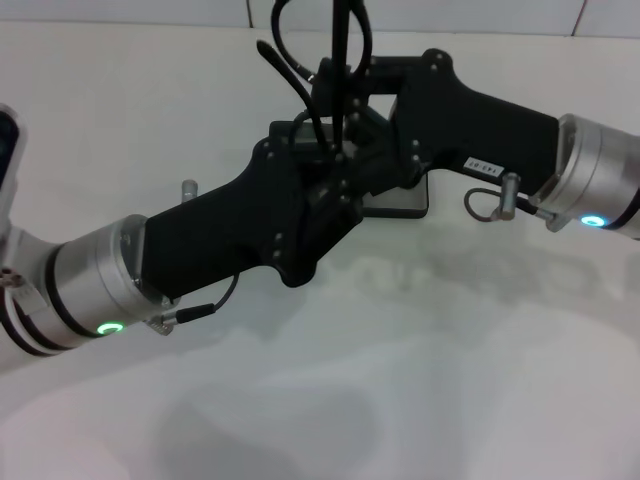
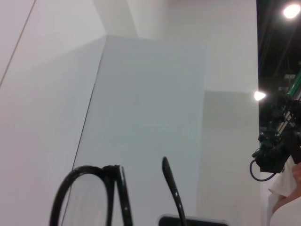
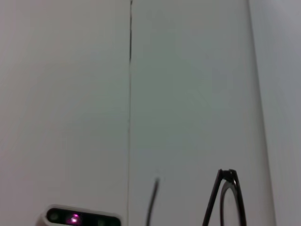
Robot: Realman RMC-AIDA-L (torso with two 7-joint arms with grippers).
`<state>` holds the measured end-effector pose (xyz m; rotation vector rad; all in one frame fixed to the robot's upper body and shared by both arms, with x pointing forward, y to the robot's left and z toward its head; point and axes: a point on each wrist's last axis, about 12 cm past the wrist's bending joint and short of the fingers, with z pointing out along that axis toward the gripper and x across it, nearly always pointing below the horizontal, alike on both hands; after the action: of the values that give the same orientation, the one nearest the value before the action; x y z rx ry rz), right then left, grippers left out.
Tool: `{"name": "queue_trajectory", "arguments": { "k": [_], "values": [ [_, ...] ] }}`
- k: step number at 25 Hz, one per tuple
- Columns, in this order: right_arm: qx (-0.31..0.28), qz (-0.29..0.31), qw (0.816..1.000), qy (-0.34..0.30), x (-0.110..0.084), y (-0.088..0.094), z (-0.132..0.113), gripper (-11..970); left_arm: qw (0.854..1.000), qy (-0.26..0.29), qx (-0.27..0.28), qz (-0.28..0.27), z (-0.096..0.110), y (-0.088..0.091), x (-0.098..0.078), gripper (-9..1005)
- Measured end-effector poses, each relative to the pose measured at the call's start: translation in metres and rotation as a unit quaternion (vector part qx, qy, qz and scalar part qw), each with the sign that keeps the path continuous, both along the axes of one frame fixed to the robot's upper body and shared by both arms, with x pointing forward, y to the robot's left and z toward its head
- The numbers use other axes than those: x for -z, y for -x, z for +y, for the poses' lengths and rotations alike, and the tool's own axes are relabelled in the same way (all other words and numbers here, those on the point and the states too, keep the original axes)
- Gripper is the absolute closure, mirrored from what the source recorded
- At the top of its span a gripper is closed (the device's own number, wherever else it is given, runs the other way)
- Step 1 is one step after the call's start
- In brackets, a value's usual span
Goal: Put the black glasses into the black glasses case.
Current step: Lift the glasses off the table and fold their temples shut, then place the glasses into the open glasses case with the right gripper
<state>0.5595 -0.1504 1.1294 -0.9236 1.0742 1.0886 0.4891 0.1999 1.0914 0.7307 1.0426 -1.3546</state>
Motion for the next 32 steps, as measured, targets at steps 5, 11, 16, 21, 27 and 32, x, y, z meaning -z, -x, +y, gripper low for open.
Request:
{"name": "queue_trajectory", "arguments": {
  "k": [5,11,16,21,27,32],
  "values": [
    [-0.006,0.0,1.0,0.007,0.001,0.001,0.003,820,1.0,-0.002,-0.003,0.003,0.0,-0.001,0.001,926],
    [-0.015,-0.001,1.0,0.023,0.003,0.001,0.01,819,1.0,-0.004,-0.006,0.005,0.0,-0.001,0.001,926],
    [-0.023,-0.005,0.999,0.033,0.003,0.002,0.012,819,1.0,-0.004,-0.006,0.005,0.0,-0.001,0.001,926],
    [-0.024,-0.005,0.999,0.035,0.004,0.002,0.012,818,1.0,-0.006,-0.01,0.007,0.0,-0.002,0.002,926],
    [-0.013,-0.004,0.999,0.039,0.005,0.0,0.01,817,1.0,-0.009,-0.011,0.008,0.001,-0.003,0.002,925],
    [-0.003,-0.004,0.999,0.046,0.004,-0.005,0.008,817,1.0,-0.01,-0.01,0.008,0.001,-0.003,0.002,925]
  ]
}}
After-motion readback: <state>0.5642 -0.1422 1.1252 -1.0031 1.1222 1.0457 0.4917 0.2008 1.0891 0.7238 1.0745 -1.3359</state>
